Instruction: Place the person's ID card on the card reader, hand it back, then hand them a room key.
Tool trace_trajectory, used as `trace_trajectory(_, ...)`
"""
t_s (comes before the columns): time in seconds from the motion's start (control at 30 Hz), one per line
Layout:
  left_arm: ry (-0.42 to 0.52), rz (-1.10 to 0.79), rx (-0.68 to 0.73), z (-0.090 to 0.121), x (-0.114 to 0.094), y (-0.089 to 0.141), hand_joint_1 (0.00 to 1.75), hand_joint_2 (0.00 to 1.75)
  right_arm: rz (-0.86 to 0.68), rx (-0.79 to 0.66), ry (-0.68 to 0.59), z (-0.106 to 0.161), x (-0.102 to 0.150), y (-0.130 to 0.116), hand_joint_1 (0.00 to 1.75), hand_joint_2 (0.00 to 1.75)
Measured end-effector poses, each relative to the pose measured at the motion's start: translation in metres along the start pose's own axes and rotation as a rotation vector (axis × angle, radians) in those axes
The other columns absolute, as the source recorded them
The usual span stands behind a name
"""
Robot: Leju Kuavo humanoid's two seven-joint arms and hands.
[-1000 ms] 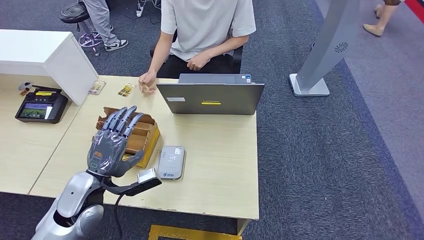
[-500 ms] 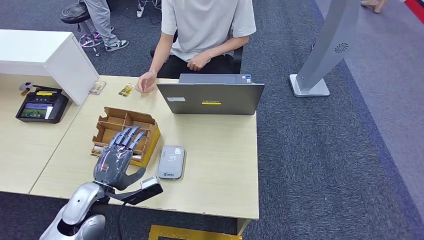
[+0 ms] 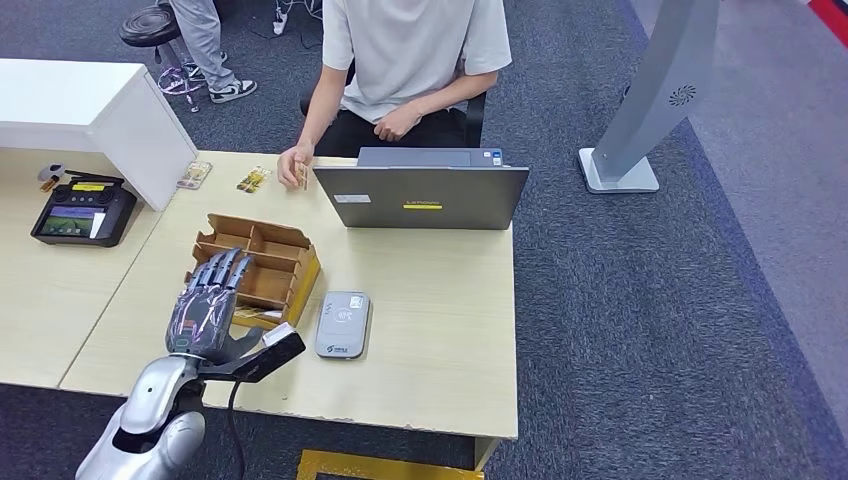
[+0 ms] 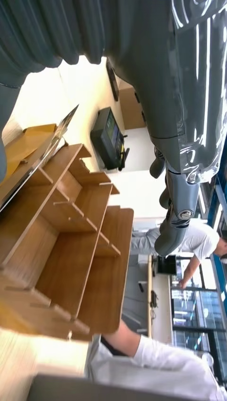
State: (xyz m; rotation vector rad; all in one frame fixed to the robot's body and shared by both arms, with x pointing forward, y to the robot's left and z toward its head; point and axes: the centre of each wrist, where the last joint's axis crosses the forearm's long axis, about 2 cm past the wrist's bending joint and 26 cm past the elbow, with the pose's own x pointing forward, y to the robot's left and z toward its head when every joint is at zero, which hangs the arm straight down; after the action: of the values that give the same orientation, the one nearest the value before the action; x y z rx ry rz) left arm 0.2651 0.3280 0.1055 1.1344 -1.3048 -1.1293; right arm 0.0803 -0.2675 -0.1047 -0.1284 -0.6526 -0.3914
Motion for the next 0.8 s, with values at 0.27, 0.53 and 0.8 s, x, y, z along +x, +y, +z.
trace_trajectory(0.27, 0.032, -0.009, 0.012, -0.001, -0.010, -0.005, 0.00, 1.75, 0.009, 0.006, -0.002, -0.001, 0.002, 0.001, 0.00, 0.00)
trace_trajectory(0.53, 0.023, -0.015, 0.007, -0.001, -0.012, -0.009, 0.00, 1.75, 0.013, 0.009, -0.001, -0.001, 0.003, 0.001, 0.00, 0.00)
trace_trajectory(0.8, -0.007, -0.013, 0.012, 0.003, -0.009, -0.012, 0.00, 1.75, 0.011, 0.011, -0.002, -0.001, 0.003, 0.001, 0.00, 0.00)
